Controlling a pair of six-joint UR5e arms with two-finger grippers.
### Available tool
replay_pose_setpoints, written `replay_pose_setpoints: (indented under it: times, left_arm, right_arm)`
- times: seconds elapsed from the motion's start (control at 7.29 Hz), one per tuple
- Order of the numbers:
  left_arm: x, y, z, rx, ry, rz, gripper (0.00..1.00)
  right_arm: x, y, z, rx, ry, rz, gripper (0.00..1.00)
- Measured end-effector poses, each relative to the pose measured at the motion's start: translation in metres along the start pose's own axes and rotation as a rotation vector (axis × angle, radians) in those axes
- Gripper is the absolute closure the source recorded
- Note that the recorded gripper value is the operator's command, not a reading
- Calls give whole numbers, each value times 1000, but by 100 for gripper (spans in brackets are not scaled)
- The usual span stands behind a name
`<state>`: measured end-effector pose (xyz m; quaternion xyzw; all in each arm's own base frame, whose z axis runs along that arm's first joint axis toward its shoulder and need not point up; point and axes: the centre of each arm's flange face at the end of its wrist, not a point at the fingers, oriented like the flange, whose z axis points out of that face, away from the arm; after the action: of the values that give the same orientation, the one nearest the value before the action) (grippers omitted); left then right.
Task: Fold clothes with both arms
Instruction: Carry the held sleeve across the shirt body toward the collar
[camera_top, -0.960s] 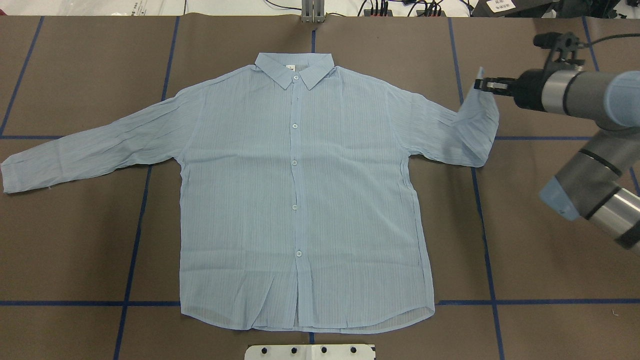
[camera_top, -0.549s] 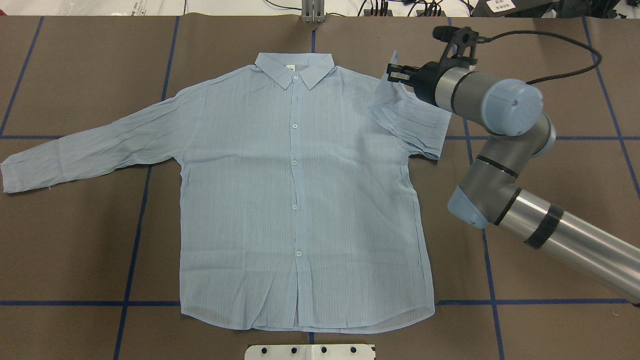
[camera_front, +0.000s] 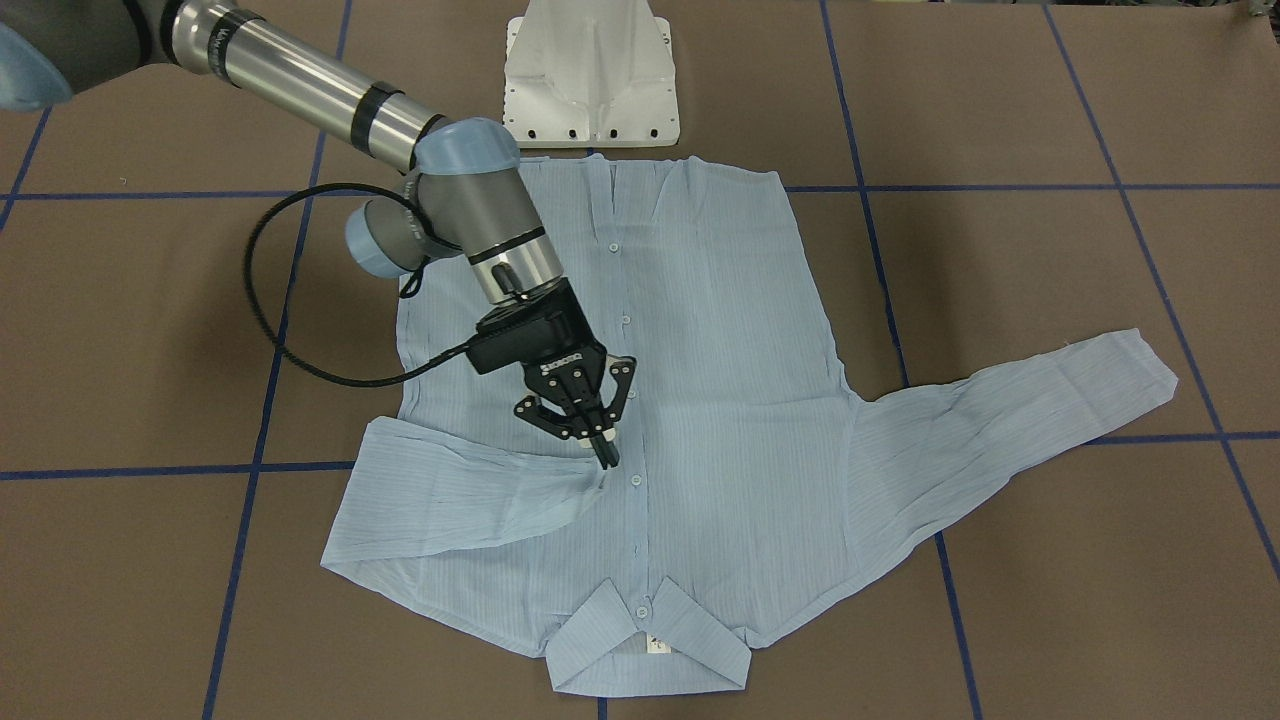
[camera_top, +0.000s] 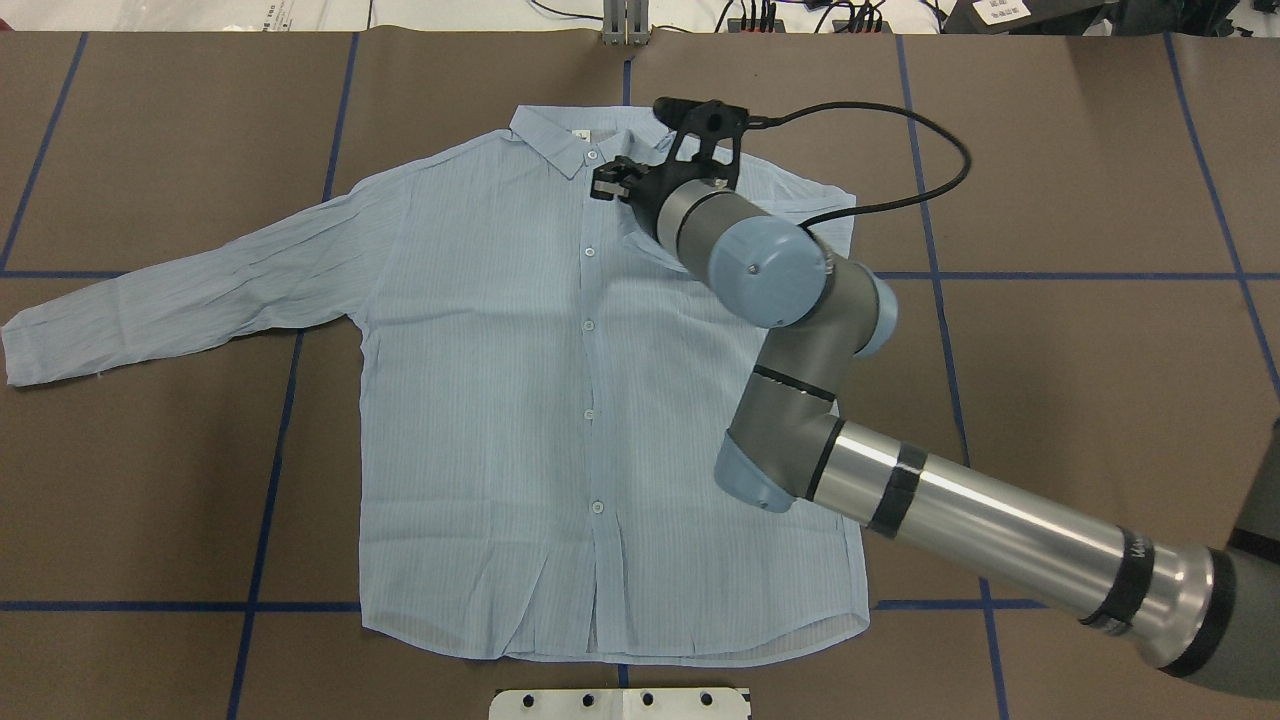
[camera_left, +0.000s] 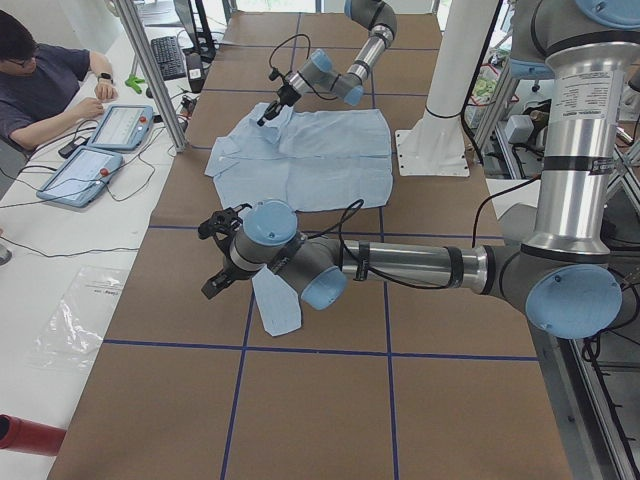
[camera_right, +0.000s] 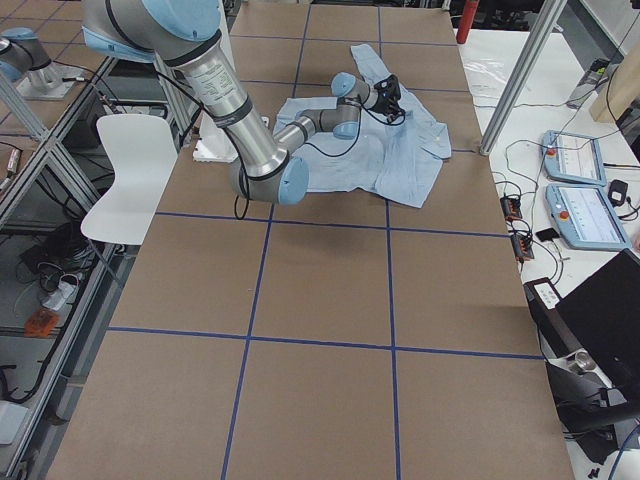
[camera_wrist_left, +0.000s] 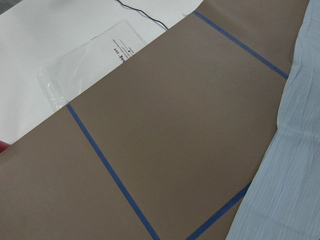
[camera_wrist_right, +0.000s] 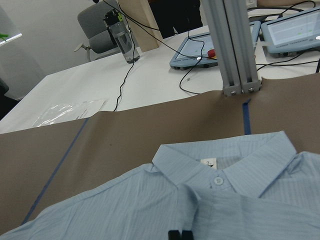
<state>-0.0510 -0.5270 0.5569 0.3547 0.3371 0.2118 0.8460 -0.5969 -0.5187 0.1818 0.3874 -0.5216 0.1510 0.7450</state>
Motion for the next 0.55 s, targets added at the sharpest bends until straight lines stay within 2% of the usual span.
replay_pose_setpoints:
  times: [0.27, 0.55]
  left_arm:
    - [0, 0, 0, 0, 0, 0, 0]
    - [0, 1, 0, 0, 0, -1, 0]
  right_arm:
    - [-43, 39, 7, -34, -12, -18, 100]
    - [-81, 57, 14, -57, -23, -29, 100]
